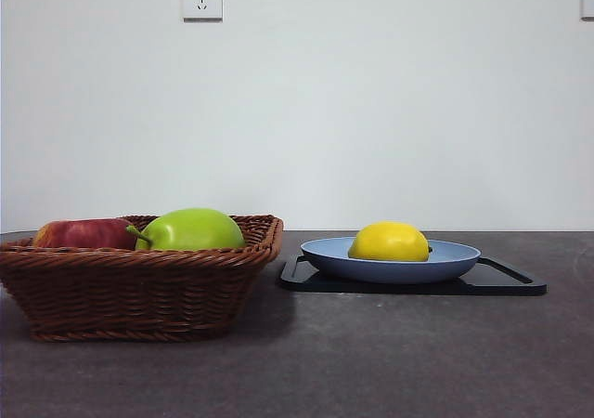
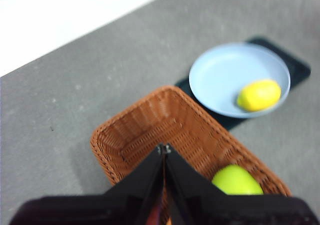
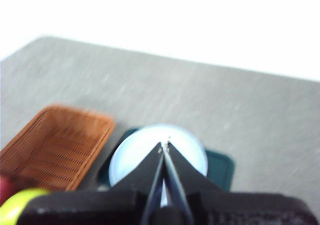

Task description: Take the lemon from the basket,put the lemon in the plate,hand out the plate

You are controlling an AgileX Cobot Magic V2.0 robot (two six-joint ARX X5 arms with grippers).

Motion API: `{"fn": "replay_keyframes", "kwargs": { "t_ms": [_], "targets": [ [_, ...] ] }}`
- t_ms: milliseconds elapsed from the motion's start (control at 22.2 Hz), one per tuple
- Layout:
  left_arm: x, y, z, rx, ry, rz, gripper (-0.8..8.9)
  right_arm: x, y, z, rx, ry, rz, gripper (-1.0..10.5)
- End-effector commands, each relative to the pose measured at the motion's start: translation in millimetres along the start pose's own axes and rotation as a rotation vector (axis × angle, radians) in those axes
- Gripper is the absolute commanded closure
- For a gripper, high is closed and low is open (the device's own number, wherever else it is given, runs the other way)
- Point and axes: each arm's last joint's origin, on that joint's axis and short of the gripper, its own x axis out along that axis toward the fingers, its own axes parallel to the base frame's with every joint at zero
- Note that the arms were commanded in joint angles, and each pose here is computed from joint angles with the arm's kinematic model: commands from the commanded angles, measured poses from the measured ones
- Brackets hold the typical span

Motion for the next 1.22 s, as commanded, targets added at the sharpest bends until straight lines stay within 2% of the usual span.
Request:
{"fn": "replay_keyframes", "kwargs": {
  "t_ms": [45, 270, 360, 586, 1217],
  "targets": [
    [-3, 7, -15, -0.047, -0.059, 0.005, 8.07, -4, 1, -25, -0.01, -0.068, -0.026, 9.4],
    [-17, 6, -69, -0.151, -0.176, 0.044, 8.07, -8, 1, -87, 0.018, -0.249, -0.045, 9.4],
    [-30, 2, -84, -0.187, -0.243, 0.051, 8.07, -10, 0, -102, 0.036, -0.256, -0.054, 9.4],
    [-47, 0, -94, -0.182, -0.304, 0.057, 8.05, -7, 1, -105, 0.053, -0.234, -0.052, 9.4],
    [-44, 0, -93, -0.183, -0.294, 0.055, 8.05, -7, 0, -105, 0.054, -0.234, -0.054, 9.4]
  ]
}}
